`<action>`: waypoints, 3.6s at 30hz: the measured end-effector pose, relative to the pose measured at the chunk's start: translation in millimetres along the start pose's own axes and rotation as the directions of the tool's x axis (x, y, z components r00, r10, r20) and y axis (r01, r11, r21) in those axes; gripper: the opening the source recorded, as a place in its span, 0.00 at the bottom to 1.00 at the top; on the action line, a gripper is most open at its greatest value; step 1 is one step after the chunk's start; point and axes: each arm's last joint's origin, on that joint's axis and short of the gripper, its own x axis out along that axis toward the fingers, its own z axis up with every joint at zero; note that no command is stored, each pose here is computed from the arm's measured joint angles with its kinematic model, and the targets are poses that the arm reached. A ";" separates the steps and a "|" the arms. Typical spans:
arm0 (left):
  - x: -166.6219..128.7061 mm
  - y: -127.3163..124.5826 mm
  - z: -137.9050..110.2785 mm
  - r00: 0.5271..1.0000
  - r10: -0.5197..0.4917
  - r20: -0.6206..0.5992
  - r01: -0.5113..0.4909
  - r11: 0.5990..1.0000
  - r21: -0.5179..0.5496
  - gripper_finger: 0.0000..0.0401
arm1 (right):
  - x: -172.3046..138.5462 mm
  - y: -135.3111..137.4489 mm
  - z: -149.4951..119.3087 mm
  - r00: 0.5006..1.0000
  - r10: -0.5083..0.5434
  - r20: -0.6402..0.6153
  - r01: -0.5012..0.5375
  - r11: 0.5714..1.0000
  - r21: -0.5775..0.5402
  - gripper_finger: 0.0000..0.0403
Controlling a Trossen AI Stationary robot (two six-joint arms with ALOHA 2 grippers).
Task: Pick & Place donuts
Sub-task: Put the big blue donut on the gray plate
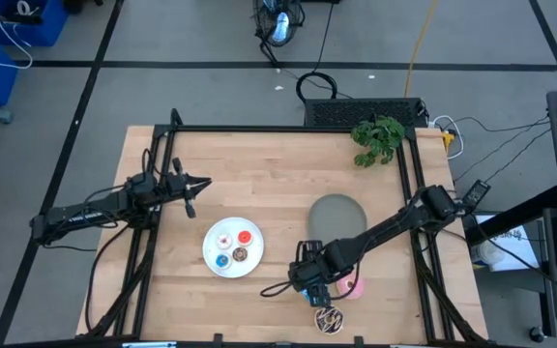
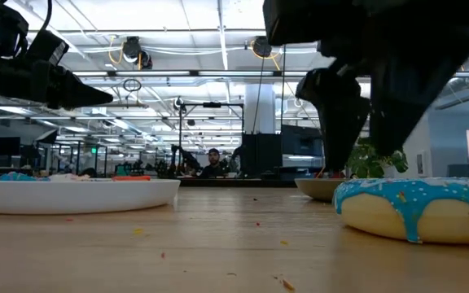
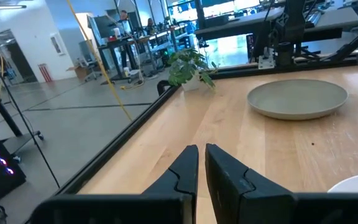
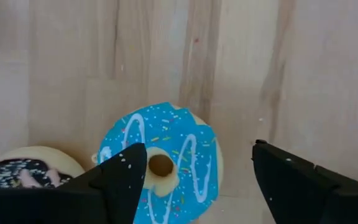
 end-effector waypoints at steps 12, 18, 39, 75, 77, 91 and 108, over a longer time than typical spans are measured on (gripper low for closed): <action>0.0 0.0 -0.1 1.000 0.000 -0.001 0.000 1.000 0.001 0.09 | 13.3 -2.0 -5.0 0.997 -0.028 -0.072 0.026 0.999 -0.023 0.66; 0.0 0.0 -0.1 1.000 0.000 -0.001 0.000 1.000 0.001 0.09 | 14.3 -3.9 -9.9 0.993 -0.042 -0.111 0.040 0.999 -0.024 0.66; 0.0 0.0 -0.1 1.000 0.000 -0.001 0.000 1.000 0.002 0.09 | 35.1 -7.8 -19.3 0.999 -0.011 -0.043 0.010 0.999 -0.040 0.32; 0.0 -0.1 -0.3 1.000 -0.002 -0.002 0.002 1.000 0.000 0.09 | -91.0 -35.6 -10.8 0.993 0.057 0.101 -0.073 0.982 0.171 0.04; 0.0 -0.1 -0.3 1.000 -0.002 -0.002 0.002 1.000 0.000 0.09 | -90.9 -35.6 -11.3 0.994 0.056 0.096 -0.071 0.983 0.171 0.04; 0.0 -0.1 -0.3 1.000 -0.002 -0.002 0.002 1.000 -0.004 0.09 | -105.3 -68.2 -15.6 0.999 0.006 0.052 -0.019 0.969 0.246 0.04; 0.0 -0.2 0.0 1.000 -0.006 0.004 0.006 1.000 -0.004 0.09 | -126.1 -164.4 -25.2 0.996 -0.090 0.018 0.078 0.932 0.355 0.04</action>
